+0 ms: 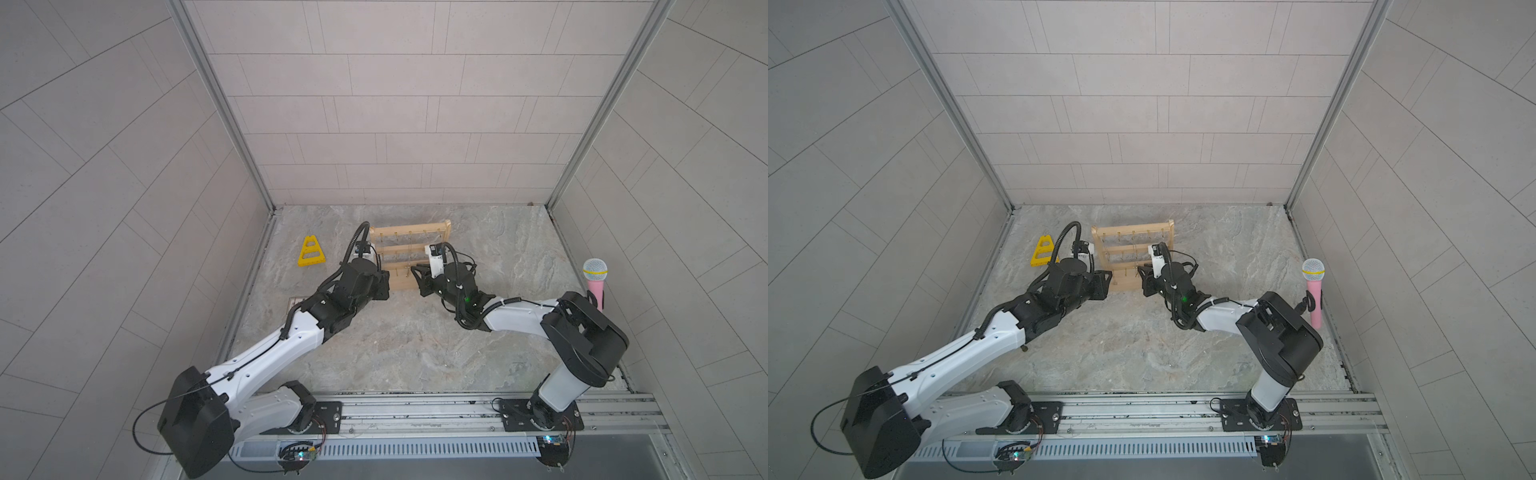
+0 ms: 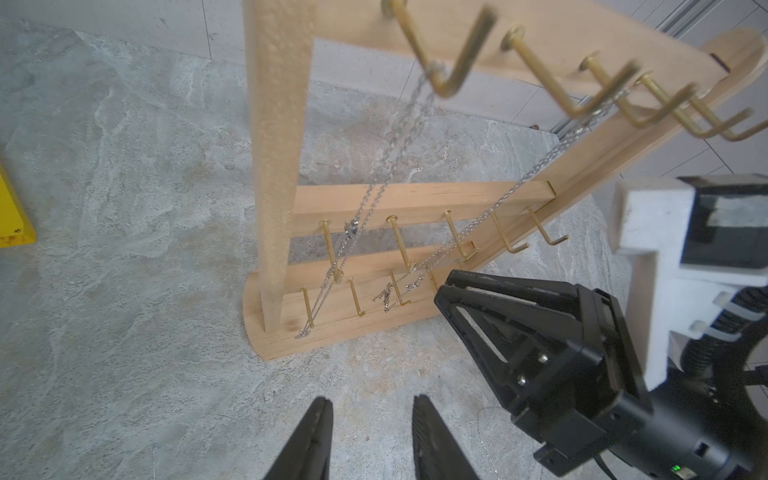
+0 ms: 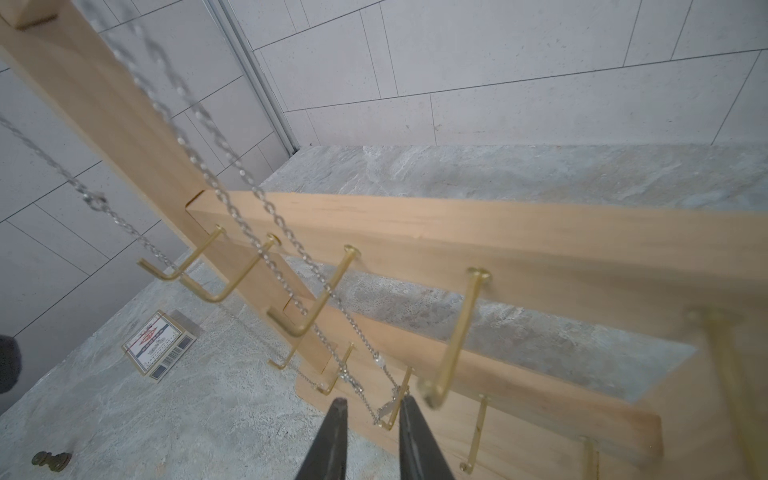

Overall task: Hang the necklace on the jewelry display stand
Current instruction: Hang the necklace on the stand.

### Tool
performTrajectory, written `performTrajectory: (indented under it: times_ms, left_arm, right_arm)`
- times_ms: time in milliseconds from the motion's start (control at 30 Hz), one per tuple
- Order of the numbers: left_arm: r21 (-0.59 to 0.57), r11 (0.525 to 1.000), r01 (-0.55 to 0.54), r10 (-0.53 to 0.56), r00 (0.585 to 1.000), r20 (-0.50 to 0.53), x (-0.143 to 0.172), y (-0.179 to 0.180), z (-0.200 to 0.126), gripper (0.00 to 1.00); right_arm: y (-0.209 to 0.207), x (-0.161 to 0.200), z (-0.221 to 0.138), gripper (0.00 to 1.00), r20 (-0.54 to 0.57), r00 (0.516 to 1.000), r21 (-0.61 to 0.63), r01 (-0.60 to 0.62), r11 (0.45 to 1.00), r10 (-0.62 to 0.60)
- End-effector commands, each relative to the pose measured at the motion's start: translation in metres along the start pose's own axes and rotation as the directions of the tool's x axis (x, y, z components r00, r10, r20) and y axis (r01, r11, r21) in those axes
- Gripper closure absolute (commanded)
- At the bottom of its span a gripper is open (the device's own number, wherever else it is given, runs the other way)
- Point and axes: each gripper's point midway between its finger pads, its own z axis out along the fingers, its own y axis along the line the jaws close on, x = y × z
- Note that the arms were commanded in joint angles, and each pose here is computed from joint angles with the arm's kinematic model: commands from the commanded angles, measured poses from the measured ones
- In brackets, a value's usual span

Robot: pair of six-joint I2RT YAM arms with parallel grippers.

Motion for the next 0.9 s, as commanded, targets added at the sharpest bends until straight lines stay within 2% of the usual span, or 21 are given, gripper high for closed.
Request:
performTrajectory:
  times_ms: [0,467,767,867]
  left_arm:
    - [-0.009,1.0,0.018,-0.018,1.0,0.008,0.0,0.004,-0.002,0.63]
    - [-0.011,1.0,0.025,-0.025,1.0,0.018,-0.001,0.008,-0.004,0.63]
    - [-0.013,0.999,0.03,-0.03,0.999,0.018,0.0,0.009,-0.004,0.63]
    - [-0.016,0.999,0.029,-0.029,0.999,0.018,0.0,0.009,-0.004,0.63]
  right_arm:
    - [0.001,-0.023,0.005,0.75,0.091,0.995,0.0,-0.031,1.0,0.031]
    - [0.0,-0.019,0.023,0.77,0.106,0.993,-0.009,-0.055,0.998,0.055]
    - [0.001,-0.013,0.025,0.93,0.09,0.994,-0.02,-0.055,0.998,0.056]
    - [0.005,-0.013,0.022,0.96,0.086,0.995,-0.036,-0.056,0.998,0.059]
